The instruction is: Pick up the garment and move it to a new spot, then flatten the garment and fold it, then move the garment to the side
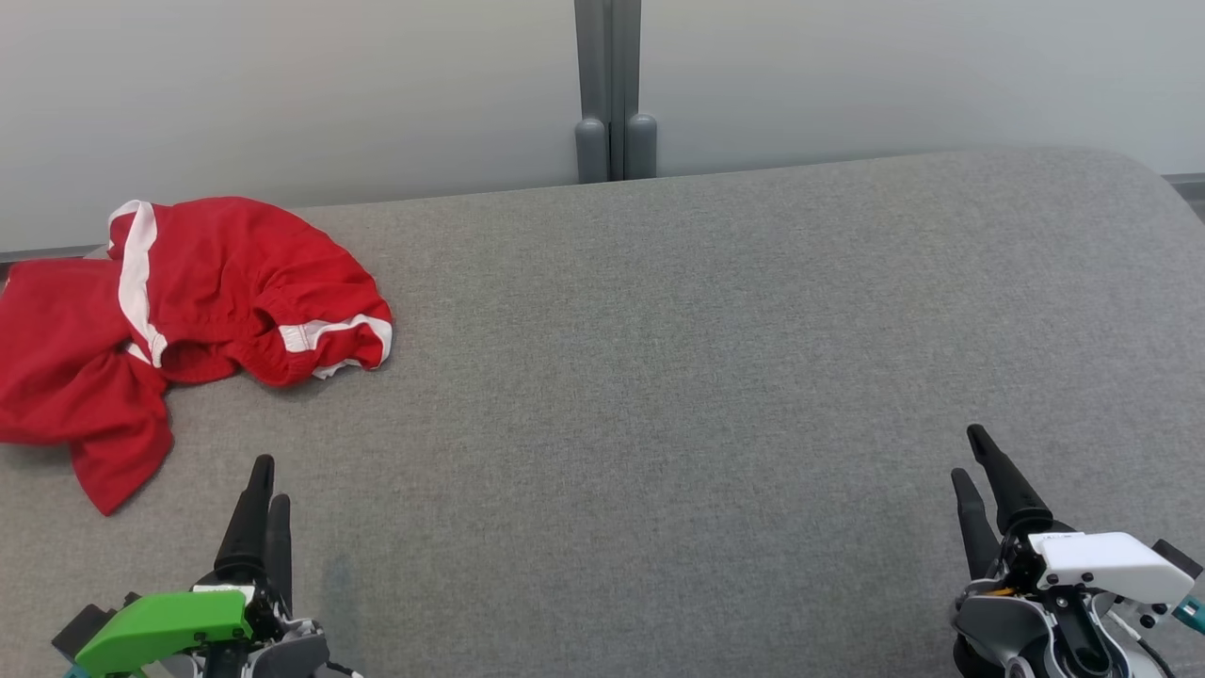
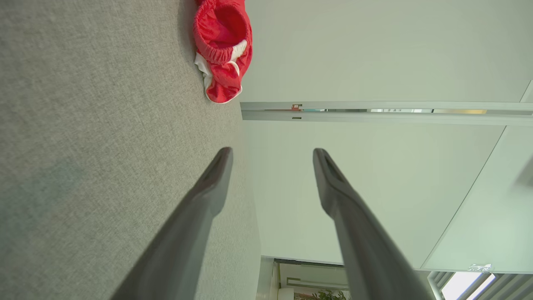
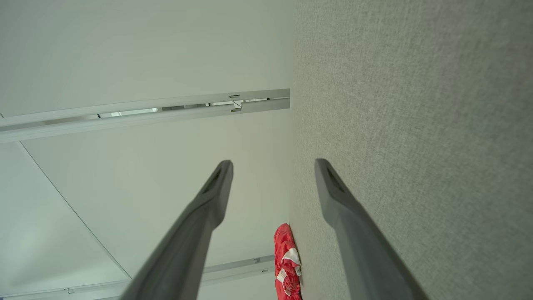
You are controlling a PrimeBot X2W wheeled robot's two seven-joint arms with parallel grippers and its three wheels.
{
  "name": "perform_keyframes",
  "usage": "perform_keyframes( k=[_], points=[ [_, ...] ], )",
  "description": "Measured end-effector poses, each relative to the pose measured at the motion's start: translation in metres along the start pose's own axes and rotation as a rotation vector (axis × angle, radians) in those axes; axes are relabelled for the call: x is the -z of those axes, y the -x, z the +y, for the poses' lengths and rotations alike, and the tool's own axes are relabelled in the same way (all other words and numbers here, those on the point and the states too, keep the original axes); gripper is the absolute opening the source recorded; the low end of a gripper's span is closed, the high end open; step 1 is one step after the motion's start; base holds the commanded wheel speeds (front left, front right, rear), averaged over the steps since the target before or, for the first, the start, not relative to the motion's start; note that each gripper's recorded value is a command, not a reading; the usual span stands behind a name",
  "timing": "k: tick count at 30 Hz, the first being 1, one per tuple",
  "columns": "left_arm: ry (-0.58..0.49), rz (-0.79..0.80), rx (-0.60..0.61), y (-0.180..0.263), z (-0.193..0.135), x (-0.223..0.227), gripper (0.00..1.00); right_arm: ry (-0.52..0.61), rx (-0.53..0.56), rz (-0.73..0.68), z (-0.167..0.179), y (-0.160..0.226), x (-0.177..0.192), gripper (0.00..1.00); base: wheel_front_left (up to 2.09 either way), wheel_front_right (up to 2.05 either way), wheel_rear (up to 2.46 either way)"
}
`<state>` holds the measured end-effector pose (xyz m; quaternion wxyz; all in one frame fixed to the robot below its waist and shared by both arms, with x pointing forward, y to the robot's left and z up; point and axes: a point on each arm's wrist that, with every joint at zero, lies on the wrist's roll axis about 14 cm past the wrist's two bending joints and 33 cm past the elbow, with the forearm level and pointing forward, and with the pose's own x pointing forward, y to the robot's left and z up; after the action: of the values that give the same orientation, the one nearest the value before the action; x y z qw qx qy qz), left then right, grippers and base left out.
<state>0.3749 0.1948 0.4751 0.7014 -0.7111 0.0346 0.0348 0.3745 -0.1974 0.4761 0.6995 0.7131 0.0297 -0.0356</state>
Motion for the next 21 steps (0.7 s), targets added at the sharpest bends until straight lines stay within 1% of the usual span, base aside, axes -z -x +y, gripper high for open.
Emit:
perform_keyframes(
  k=[5,11,15,21],
  points=[
    [-0.021,-0.003,0.005,0.000,-0.002,0.004,1.00,0.020,0.001,-0.013,0.000,0.000,0.000,1.00,0.00,0.00,0.00],
    [-0.088,-0.004,0.025,-0.001,-0.010,0.007,1.00,0.086,-0.007,-0.031,0.003,0.000,-0.002,1.00,0.00,0.00,0.00],
    [-0.151,0.001,0.031,-0.002,-0.015,0.012,1.00,0.169,-0.023,-0.040,0.009,0.000,-0.003,1.00,0.00,0.00,0.00],
    [-0.271,0.004,0.051,-0.003,-0.026,0.019,1.00,0.335,-0.055,-0.034,0.020,0.001,0.002,1.00,0.00,0.00,0.00]
  ],
)
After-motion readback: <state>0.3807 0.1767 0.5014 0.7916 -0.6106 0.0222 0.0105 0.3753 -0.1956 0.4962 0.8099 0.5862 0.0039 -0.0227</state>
